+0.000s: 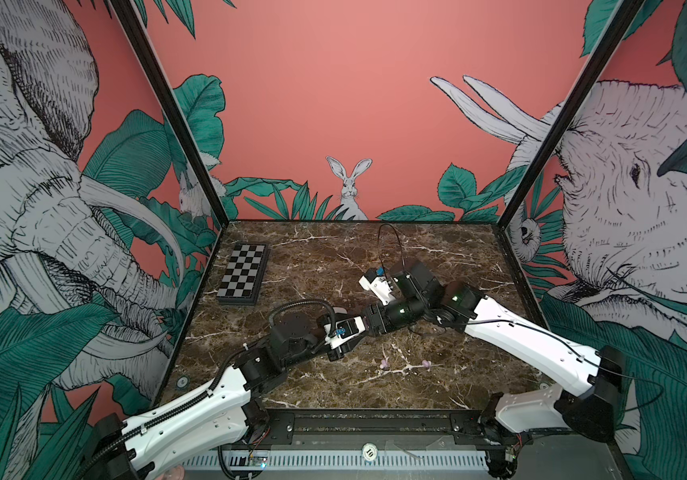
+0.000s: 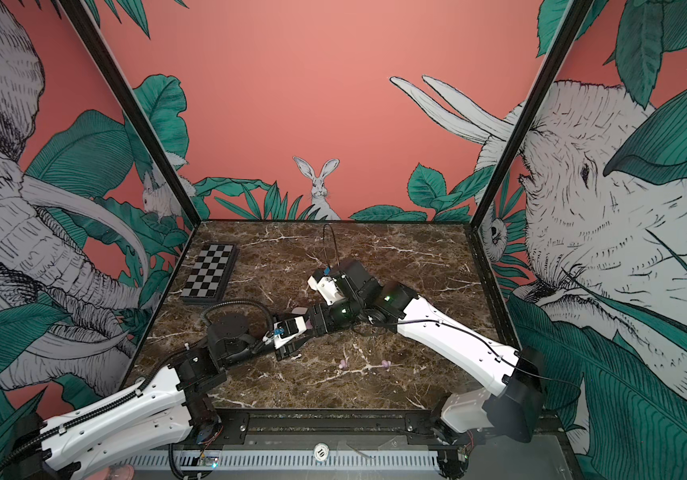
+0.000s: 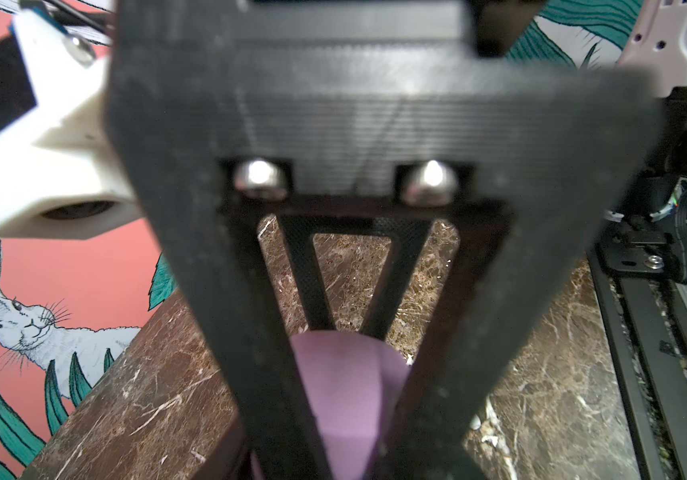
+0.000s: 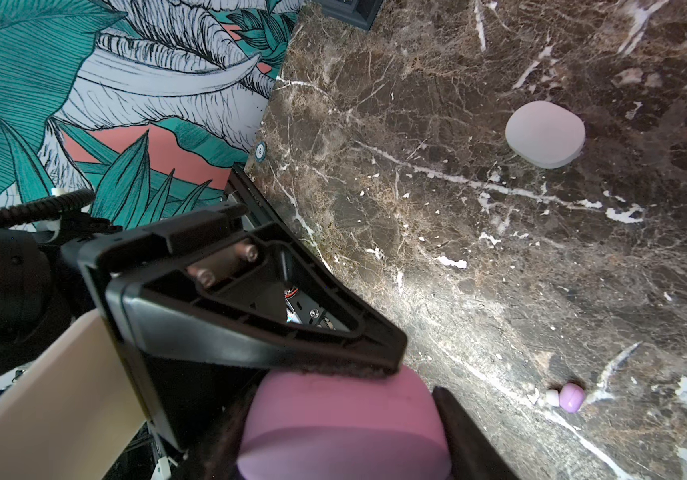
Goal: Insert the wireless bluetooth earbuds into the charging case
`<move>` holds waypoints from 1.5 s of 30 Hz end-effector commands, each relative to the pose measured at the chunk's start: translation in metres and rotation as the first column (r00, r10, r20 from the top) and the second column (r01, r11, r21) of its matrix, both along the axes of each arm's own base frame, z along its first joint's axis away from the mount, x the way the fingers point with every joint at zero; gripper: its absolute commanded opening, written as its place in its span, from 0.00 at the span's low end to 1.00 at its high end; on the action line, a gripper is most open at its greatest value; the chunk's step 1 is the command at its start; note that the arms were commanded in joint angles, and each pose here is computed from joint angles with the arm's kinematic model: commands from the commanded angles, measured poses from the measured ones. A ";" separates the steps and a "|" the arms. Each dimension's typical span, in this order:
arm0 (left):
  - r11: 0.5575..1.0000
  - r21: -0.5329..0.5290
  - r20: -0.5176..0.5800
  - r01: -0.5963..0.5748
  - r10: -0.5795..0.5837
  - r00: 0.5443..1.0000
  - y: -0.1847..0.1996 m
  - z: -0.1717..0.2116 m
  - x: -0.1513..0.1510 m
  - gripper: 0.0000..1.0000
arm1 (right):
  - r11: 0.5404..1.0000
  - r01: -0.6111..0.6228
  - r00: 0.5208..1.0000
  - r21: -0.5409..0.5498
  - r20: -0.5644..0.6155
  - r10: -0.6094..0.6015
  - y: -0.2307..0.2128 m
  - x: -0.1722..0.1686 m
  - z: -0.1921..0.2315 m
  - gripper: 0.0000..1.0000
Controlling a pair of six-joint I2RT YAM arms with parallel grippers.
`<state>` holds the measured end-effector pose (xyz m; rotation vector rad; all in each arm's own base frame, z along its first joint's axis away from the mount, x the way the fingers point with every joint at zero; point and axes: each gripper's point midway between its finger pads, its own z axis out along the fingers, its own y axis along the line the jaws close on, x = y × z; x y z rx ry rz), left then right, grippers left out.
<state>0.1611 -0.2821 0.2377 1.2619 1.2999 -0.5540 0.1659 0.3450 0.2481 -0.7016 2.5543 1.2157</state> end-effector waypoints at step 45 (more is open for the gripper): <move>0.966 -0.245 -0.404 0.082 -0.178 0.897 0.008 0.052 -0.042 0.00 | 0.967 -0.184 0.876 0.176 0.476 0.080 -0.057 -0.019 0.072 0.98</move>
